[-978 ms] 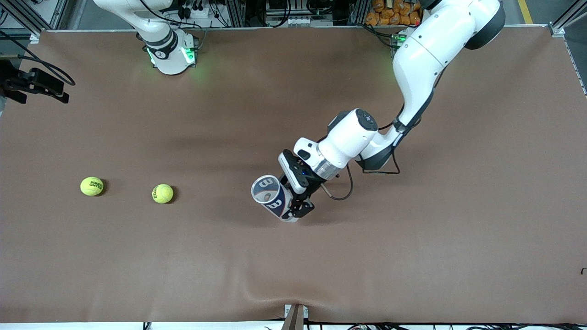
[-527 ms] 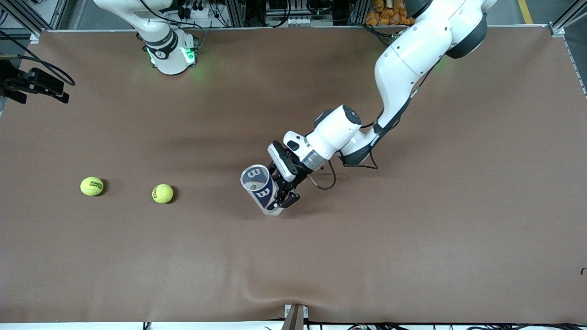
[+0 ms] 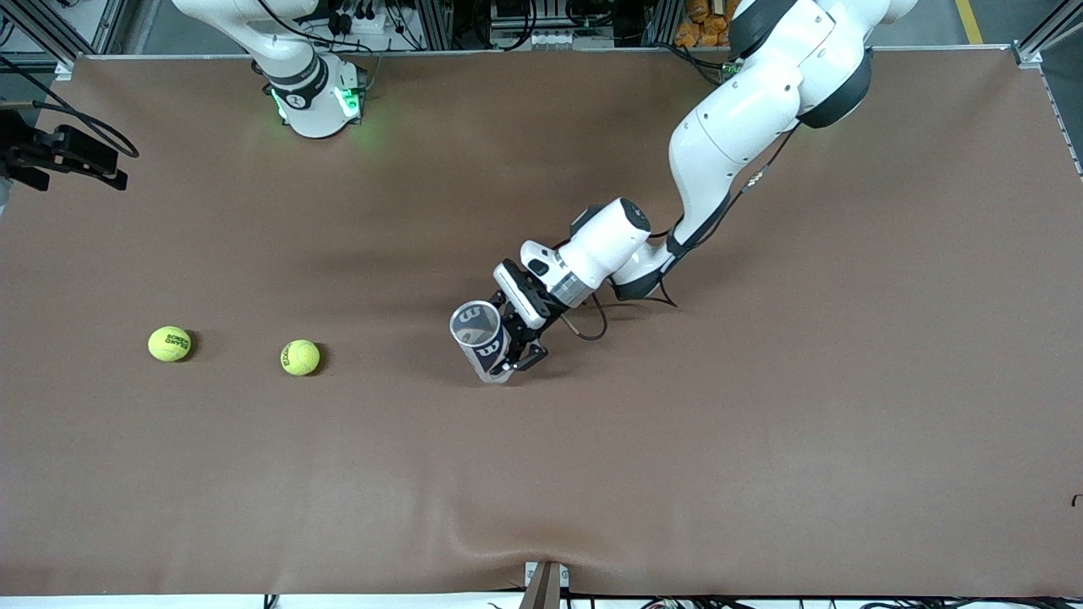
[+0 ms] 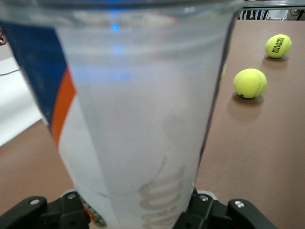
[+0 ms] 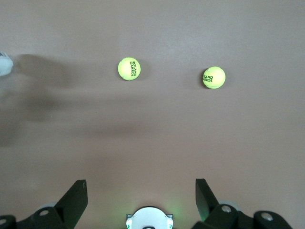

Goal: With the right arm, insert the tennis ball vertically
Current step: 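Carry the upright tube with the left gripper toward the tennis balls, then reach the right gripper to a tennis ball and grasp it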

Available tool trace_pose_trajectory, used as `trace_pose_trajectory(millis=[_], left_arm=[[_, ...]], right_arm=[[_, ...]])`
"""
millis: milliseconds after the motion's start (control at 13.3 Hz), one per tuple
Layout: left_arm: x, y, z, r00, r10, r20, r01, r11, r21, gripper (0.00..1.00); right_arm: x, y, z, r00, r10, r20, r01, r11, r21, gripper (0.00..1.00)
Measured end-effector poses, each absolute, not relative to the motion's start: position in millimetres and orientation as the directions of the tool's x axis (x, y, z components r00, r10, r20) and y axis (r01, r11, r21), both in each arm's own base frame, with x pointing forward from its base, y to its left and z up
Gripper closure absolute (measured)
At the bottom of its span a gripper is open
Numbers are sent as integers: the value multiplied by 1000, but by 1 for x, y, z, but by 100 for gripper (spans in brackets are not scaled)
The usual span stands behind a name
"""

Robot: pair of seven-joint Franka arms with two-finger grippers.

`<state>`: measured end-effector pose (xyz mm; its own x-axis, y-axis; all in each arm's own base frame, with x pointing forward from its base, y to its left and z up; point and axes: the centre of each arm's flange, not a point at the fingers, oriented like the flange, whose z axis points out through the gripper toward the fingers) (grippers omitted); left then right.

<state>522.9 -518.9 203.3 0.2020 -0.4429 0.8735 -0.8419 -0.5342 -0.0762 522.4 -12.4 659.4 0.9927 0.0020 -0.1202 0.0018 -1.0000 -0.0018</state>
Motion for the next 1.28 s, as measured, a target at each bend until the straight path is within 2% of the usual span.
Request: trace_pose_trajectory(millis=[376, 602, 903, 1279], left_arm=[[517, -518, 182, 241, -448, 861, -842, -538, -44, 32], [512, -516, 163, 259, -453, 853, -842, -539, -31, 32], [511, -517, 163, 258, -453, 853, -842, -538, -31, 32], [512, -516, 163, 259, -453, 853, -842, -539, -31, 32]], right_arm=[[525, -13, 654, 991, 1, -132, 1, -1000, -2, 0], [542, -12, 624, 984, 3, -180, 3, -1000, 1, 0], [592, -22, 521, 950, -15, -311, -7, -1000, 27, 0], [628, -37, 423, 947, -95, -306, -87, -995, 39, 0]])
